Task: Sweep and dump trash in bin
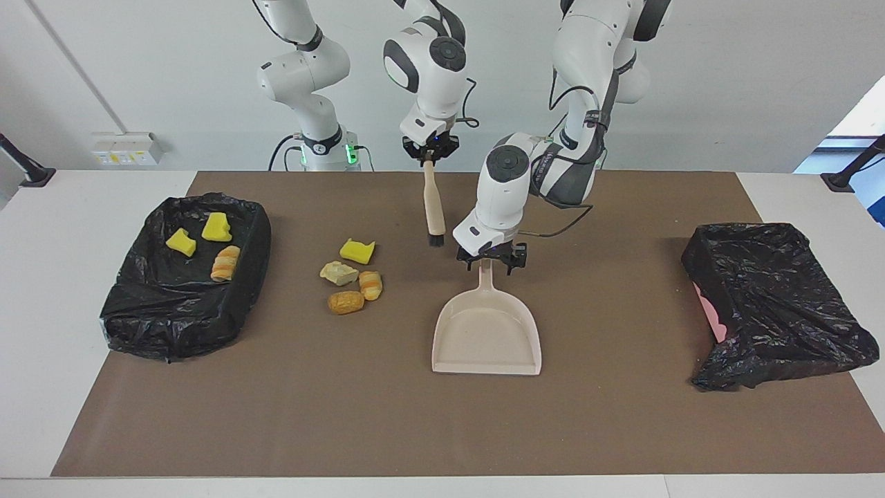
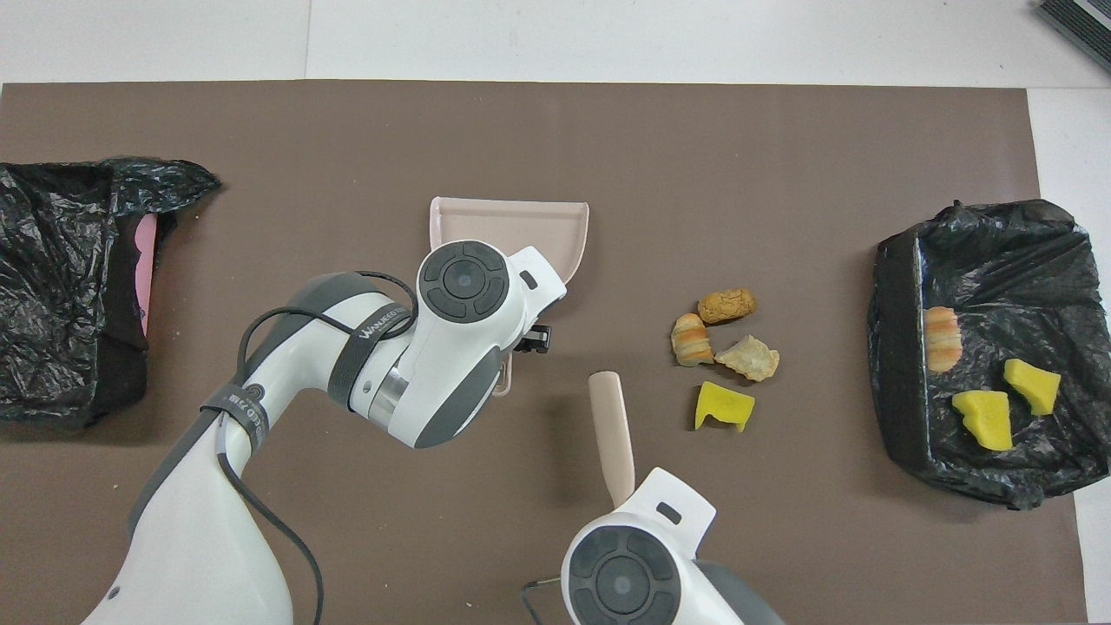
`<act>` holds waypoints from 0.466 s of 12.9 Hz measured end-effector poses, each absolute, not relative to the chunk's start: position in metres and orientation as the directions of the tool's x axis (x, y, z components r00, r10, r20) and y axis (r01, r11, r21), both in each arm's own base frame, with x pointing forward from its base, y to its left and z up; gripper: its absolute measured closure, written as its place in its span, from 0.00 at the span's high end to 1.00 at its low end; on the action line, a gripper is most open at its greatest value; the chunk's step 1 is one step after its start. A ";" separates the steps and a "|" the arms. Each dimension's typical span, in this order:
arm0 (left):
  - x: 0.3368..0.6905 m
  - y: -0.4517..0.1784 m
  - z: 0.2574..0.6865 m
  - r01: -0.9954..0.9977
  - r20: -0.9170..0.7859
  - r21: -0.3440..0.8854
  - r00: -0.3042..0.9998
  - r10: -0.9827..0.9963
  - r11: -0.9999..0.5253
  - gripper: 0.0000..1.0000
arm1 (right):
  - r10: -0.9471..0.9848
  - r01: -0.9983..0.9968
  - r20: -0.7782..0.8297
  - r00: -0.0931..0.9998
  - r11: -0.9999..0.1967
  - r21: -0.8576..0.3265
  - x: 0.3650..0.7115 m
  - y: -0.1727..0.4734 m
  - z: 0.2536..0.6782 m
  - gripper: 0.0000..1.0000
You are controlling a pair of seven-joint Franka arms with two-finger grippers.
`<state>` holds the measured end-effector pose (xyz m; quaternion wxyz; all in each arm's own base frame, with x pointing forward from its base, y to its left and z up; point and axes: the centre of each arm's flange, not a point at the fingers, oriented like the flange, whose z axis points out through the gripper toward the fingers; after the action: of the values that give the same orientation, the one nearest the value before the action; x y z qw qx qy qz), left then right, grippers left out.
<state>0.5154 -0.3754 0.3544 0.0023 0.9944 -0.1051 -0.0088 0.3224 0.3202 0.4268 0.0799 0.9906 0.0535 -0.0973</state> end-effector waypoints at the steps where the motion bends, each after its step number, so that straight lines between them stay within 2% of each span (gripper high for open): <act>1: 0.515 -0.376 0.355 -0.209 -0.016 0.007 0.978 -0.209 -0.978 0.66 | 0.082 0.117 -0.187 0.979 -0.976 0.184 0.333 0.304 0.428 0.26; 3: 0.513 -0.378 0.355 -0.215 -0.016 0.007 0.976 -0.215 -0.977 0.41 | 0.076 0.118 -0.180 0.981 -0.964 0.236 0.359 0.270 0.422 0.26; 4: 0.511 -0.381 0.355 -0.220 -0.017 0.007 0.975 -0.220 -0.975 0.41 | 0.074 0.120 -0.176 0.982 -0.957 0.264 0.371 0.251 0.420 0.26; 5: 0.509 -0.384 0.354 -0.226 -0.017 0.006 0.974 -0.227 -0.974 0.32 | 0.079 0.128 -0.175 0.981 -0.948 0.292 0.385 0.230 0.418 0.26; 6: 0.507 -0.386 0.355 -0.230 -0.017 0.006 0.973 -0.230 -0.973 0.32 | 0.083 0.138 -0.186 0.979 -0.942 0.305 0.397 0.209 0.416 0.26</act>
<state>0.5074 -0.3859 0.3545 0.0018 0.9932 -0.1158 -0.0087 0.3968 0.2090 0.4160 0.1601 0.9818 0.0564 -0.0856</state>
